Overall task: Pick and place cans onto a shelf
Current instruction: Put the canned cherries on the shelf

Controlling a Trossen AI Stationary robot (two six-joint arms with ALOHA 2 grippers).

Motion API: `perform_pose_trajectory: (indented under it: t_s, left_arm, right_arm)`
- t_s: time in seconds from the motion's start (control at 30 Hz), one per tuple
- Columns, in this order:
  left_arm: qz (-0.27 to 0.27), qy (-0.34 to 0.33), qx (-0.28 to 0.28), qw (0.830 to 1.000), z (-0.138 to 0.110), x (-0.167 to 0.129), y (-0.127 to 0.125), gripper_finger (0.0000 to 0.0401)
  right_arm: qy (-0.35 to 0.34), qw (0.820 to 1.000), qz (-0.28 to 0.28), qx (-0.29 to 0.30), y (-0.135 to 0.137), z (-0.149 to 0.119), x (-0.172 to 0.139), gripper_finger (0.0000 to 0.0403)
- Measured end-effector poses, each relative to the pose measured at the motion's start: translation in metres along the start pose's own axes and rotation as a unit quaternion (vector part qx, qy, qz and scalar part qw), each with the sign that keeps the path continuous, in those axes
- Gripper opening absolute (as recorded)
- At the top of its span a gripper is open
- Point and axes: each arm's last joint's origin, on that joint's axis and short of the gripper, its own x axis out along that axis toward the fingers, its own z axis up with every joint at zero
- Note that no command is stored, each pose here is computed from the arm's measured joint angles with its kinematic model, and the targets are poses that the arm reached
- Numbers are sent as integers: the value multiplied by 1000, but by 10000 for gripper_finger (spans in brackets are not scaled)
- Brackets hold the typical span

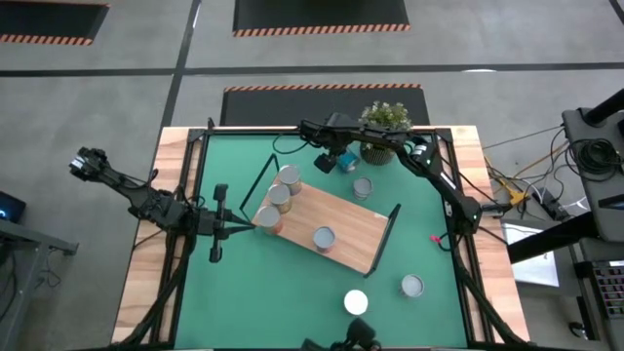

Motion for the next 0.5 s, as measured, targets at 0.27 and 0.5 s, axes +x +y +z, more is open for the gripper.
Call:
perform_pose_trajectory:
  t_s: [0.27,0.5]
  left_arm:
    - [0,0,0,1000,0,0,0,0]
    - [0,0,0,1000,0,0,0,0]
  right_arm:
    - [-13,1000,8,-8,5,2,-2,308]
    - [-21,1000,17,-7,2,1,-11,286]
